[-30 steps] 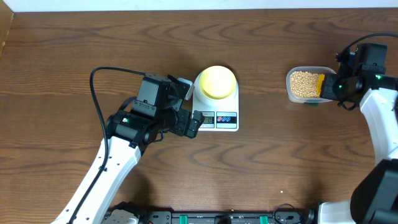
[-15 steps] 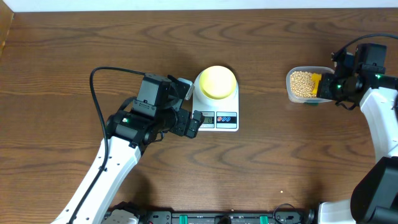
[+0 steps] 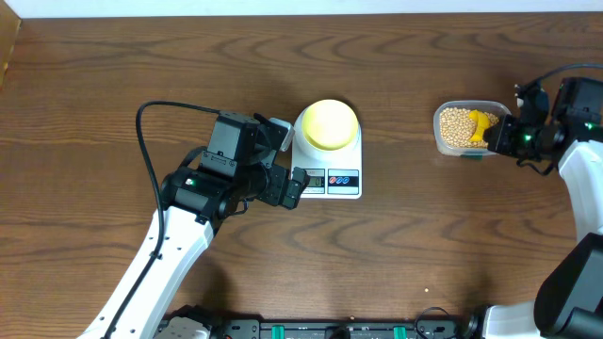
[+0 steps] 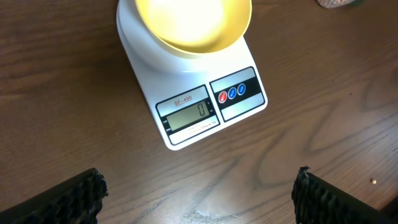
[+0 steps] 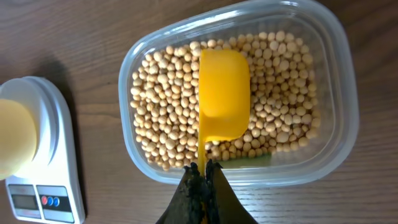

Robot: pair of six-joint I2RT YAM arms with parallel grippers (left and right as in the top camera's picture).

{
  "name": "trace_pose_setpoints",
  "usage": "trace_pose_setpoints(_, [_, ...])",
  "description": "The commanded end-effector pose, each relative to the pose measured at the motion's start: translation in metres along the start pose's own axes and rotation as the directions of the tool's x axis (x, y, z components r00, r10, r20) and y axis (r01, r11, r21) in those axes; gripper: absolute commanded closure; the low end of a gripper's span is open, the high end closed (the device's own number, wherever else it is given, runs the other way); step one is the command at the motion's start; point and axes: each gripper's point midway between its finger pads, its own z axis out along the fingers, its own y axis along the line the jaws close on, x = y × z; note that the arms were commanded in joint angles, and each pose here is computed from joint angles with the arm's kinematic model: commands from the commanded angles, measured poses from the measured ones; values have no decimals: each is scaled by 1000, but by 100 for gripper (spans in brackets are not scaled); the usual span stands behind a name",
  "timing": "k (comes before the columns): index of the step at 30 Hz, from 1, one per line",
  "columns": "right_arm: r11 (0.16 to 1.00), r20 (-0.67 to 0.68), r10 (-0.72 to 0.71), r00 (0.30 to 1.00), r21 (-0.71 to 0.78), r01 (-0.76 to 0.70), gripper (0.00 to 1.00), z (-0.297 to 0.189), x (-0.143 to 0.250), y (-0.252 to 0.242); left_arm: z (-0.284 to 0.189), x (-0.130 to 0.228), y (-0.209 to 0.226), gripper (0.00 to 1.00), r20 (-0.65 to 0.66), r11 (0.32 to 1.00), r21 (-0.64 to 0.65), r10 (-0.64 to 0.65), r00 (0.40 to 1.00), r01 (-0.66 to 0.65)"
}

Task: Scoop item into bowl and weigh 50g on scale
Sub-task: 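Drag the scoop through the soybeans toward the tub's near side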

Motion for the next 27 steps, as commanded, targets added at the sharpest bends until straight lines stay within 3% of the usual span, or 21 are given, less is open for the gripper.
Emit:
trace_pose_setpoints(1, [998, -33, 19, 999, -66, -21, 99, 9, 15, 3, 0, -1, 3, 2, 4, 1000, -13, 12, 1000, -11])
trace_pose_setpoints(8, [983, -33, 23, 999, -181, -29, 99, 8, 16, 22, 0, -1, 3, 2, 4, 1000, -13, 12, 1000, -11])
trace_pose_setpoints(27, [983, -27, 101, 994, -151, -104, 99, 5, 14, 7, 0, -1, 3, 2, 4, 1000, -13, 11, 1000, -11])
